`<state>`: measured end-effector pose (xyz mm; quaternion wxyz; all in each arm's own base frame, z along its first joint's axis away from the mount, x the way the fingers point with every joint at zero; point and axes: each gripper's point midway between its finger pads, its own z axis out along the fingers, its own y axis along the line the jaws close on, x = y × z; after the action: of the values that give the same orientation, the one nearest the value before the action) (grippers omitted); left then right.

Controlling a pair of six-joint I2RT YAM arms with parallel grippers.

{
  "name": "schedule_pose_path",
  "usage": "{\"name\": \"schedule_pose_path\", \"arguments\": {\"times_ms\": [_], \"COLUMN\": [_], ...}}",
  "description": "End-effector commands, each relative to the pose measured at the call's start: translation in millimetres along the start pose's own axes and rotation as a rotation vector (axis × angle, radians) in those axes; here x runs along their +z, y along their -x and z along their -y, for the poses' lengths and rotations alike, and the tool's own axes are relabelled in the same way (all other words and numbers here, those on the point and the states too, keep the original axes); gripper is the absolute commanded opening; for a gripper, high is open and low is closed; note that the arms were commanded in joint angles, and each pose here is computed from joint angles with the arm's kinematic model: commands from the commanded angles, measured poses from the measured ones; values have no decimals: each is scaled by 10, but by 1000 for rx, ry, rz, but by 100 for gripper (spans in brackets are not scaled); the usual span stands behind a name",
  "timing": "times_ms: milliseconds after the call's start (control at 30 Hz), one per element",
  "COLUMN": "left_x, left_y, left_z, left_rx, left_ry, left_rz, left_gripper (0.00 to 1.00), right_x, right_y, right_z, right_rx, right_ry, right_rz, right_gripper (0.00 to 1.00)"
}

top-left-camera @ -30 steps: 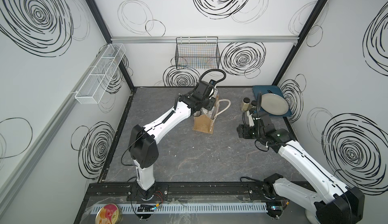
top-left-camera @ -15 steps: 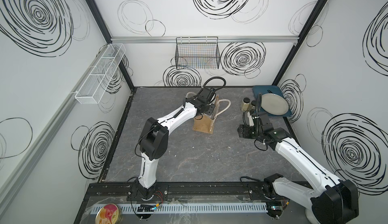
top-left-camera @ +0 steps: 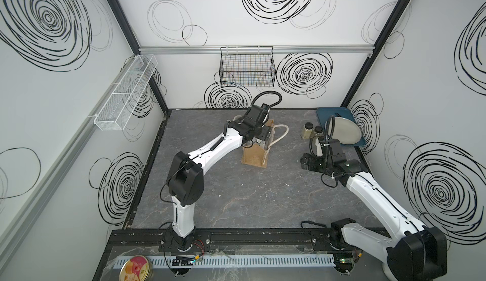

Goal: Put the compass set into the canvas bag
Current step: Place the compass set in the canvas bag, then reset both arms

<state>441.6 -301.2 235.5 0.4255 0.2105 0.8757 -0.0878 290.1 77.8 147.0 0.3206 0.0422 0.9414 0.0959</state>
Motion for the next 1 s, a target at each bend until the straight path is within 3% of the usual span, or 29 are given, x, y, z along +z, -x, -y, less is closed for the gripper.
{"name": "schedule_pose_path", "arguments": {"times_ms": [0, 167, 233, 333, 500, 600, 667, 800, 967], "left_x": [-796, -1585, -1816, -1986, -1952, -1875, -1816, -1525, -1438], "left_y": [636, 543, 275, -239, -1083, -1521, -1697, -1908, -2068], "left_z": [-157, -597, -880, -1388, -2044, -2379, -2488, -2526, -2480], "left_rx": [-16, -58, -122, -232, -302, -396, -405, -327, -289], "left_ry": [60, 188, 275, 434, 670, 743, 770, 801, 806], "left_rz": [257, 447, 507, 520, 516, 581, 639, 556, 629], "left_gripper": [83, 87, 95, 99, 99, 100, 99, 99, 99], "right_x": [-91, -167, -151, -86, 87, 317, 448, 455, 481], "right_y": [241, 603, 698, 739, 680, 608, 596, 662, 513], "right_z": [131, 534, 744, 993, 1177, 1264, 1240, 1159, 1189], "right_rx": [43, 91, 104, 105, 77, 90, 54, -3, -8], "right_ry": [-20, -123, -182, -264, -315, -327, -314, -272, -223], "right_rz": [103, 251, 343, 497, 664, 621, 607, 663, 741], "right_gripper": [100, 100, 100, 100, 100, 100, 100, 100, 100]}}
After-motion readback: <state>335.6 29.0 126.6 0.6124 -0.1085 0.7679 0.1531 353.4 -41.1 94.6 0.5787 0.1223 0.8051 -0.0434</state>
